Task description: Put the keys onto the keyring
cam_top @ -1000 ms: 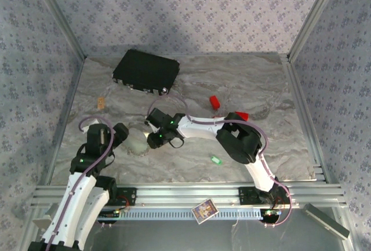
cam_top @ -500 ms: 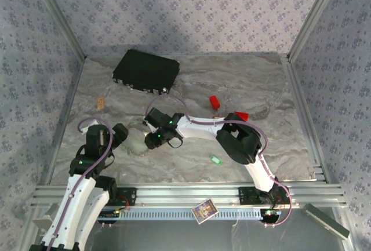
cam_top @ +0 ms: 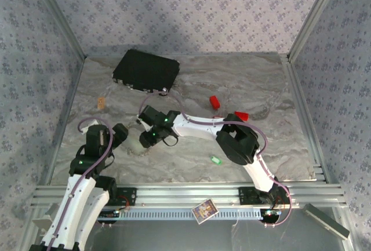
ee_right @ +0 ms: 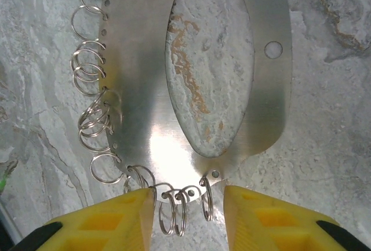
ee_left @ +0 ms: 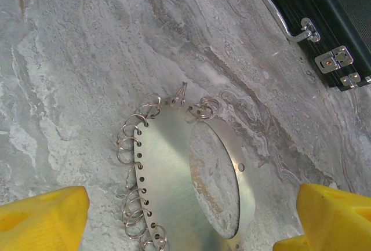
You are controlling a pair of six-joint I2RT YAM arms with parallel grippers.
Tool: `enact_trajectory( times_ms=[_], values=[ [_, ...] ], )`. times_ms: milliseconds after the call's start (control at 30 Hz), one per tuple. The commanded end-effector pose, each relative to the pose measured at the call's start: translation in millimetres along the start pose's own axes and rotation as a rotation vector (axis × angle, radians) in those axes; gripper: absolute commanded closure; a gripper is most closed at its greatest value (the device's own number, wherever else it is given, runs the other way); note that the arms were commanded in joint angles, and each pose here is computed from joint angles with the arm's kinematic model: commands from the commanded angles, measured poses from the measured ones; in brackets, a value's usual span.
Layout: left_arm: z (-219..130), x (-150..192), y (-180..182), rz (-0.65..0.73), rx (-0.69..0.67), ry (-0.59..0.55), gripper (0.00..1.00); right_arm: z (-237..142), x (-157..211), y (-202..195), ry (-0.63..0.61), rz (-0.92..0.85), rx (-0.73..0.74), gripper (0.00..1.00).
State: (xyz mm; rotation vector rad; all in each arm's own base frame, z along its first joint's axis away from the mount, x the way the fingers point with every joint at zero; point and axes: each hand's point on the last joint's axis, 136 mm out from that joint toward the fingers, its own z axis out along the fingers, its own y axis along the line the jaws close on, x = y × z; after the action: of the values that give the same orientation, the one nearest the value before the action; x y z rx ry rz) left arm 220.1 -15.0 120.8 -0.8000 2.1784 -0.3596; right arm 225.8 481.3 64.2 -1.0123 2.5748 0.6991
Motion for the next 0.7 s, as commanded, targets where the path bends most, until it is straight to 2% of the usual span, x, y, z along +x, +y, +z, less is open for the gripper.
enact_trajectory(
  times_ms=[0, 233, 667],
  values=[
    [-2.7, -3.7, -2.0, 0.014, 0.005, -0.015, 0.08, 11.2, 13.1, -9.1, 0.063, 0.002, 0.047, 0.64],
    [-2.8, -3.1, -2.7, 0.012, 0.009, -0.012, 0.08, 17.5, 19.1, -12.9, 0.092, 0.006, 0.059, 0.76],
    [-3.6, -3.5, -3.9, 0.012, 0.013, -0.010, 0.09, 24.2, 22.7, -9.9, 0.118, 0.003, 0.040, 0.79]
  ],
)
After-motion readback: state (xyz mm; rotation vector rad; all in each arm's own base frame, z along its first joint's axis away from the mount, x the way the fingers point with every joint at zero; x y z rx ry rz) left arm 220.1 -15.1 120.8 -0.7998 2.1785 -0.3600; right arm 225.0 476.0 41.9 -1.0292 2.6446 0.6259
